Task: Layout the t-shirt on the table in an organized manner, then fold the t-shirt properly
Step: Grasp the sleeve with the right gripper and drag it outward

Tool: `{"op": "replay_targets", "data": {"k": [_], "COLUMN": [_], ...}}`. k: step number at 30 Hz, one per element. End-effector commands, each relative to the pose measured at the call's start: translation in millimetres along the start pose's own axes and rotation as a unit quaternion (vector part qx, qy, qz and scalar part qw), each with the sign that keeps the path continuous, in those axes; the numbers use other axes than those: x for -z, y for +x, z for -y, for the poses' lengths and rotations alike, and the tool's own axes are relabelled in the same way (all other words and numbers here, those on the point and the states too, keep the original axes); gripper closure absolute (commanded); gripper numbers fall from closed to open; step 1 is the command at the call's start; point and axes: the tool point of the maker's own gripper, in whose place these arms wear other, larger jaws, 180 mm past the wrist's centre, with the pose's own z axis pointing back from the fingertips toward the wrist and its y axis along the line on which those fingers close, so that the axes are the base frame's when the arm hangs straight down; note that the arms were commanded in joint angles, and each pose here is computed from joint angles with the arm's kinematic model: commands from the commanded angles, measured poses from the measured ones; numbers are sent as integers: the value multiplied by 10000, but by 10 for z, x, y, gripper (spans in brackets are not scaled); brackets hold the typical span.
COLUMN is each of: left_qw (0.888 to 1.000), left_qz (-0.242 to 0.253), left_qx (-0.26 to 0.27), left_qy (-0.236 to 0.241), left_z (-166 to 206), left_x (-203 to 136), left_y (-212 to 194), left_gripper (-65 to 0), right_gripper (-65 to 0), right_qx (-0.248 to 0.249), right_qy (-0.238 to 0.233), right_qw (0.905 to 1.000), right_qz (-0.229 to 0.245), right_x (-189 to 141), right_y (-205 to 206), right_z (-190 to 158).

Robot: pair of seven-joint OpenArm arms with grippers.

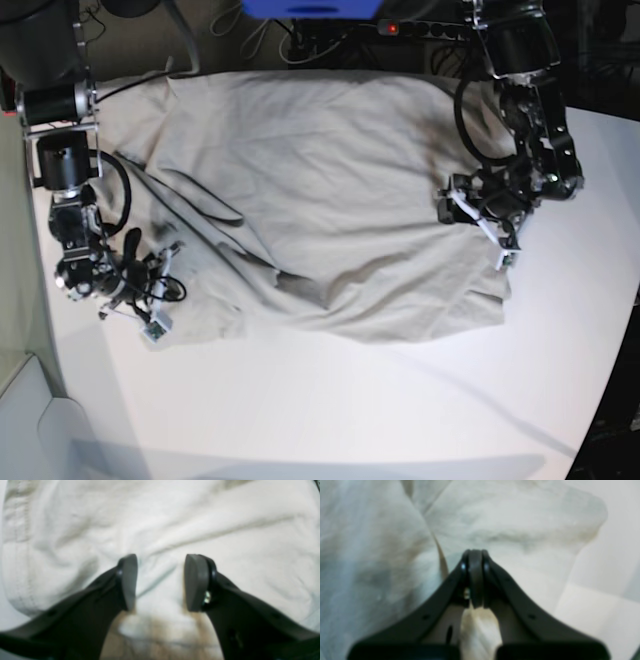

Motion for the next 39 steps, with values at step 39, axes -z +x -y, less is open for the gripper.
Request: {"op": "replay_targets", "data": {"k": [39], "left_qw": [9982], "left_qz": [-509], "left_qx": [146], "left_qy": [270], "left_z": [-87], "left_x": [-82], "left_y": [-263], "left_gripper": [-306], "right_gripper": [0], "right_qx": [-277], "right_qy": [-1979], "right_qw": [9732], "right_qz": [1135], "right_x": [-253], "right_y": [790], "right_z": [1052]}}
